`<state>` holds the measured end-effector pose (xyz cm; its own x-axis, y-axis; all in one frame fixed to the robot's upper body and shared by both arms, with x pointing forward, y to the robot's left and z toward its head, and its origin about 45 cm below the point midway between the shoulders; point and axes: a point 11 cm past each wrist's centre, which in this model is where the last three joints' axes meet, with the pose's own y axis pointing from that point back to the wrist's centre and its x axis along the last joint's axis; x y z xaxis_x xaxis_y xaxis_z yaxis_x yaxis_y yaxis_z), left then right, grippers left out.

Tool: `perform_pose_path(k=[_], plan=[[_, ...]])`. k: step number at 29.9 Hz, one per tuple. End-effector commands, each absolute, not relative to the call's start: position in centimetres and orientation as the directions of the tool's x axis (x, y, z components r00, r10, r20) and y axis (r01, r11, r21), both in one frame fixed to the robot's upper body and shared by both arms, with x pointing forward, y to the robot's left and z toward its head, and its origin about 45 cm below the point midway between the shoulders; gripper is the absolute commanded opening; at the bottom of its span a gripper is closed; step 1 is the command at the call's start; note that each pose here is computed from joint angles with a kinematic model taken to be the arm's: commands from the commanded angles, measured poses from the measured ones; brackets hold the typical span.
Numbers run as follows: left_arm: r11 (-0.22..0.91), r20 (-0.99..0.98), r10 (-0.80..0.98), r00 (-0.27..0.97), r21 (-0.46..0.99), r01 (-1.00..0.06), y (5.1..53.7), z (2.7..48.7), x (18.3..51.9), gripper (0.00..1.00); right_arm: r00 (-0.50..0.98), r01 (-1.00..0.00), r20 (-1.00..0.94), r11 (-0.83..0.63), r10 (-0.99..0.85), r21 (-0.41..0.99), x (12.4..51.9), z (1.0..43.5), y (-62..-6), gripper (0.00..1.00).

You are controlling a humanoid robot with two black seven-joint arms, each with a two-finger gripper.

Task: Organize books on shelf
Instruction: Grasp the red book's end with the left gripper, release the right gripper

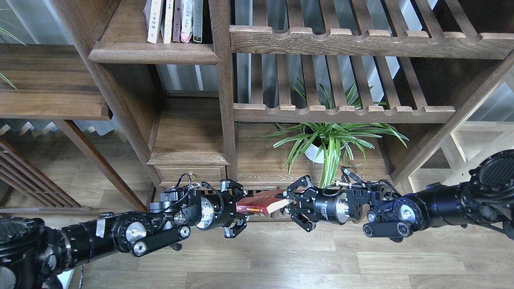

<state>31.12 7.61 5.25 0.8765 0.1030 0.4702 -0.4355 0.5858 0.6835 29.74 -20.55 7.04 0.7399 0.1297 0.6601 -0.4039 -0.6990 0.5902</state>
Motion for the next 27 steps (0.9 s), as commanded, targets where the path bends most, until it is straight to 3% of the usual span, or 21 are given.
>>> perform_pose_path(k=[1,11,12,15,18,22,27], plan=[[0.586,0.473,0.107,0.874,0.680,-0.440,7.5,5.3,31.2,0.00,0.740,-0.403,0.660,-0.700,0.131,0.590,29.7,7.1,-20.5,0.07],[0.594,0.467,0.119,0.876,0.674,-0.439,7.2,5.4,31.1,0.00,0.741,-0.421,0.662,-0.689,0.115,0.591,30.0,7.2,-21.1,0.08],[0.598,0.466,0.117,0.877,0.672,-0.437,7.1,5.4,31.0,0.00,0.742,-0.430,0.662,-0.683,0.105,0.590,30.2,7.3,-21.4,0.14],[0.607,0.461,0.124,0.878,0.665,-0.435,6.7,5.8,31.0,0.00,0.751,-0.481,0.660,-0.665,0.024,0.571,31.0,7.7,-21.5,0.54],[0.612,0.453,0.142,0.880,0.659,-0.437,6.5,6.0,31.1,0.00,0.755,-0.504,0.656,-0.653,-0.016,0.565,31.3,7.8,-21.7,0.81],[0.617,0.425,0.172,0.889,0.657,-0.434,6.4,6.0,31.1,0.00,0.757,-0.531,0.652,-0.620,-0.041,0.577,31.3,7.3,-23.3,1.00],[0.627,0.406,0.202,0.891,0.646,-0.437,6.5,6.3,31.2,0.00,0.754,-0.582,0.655,-0.523,-0.059,0.623,30.7,5.7,-28.4,1.00]])
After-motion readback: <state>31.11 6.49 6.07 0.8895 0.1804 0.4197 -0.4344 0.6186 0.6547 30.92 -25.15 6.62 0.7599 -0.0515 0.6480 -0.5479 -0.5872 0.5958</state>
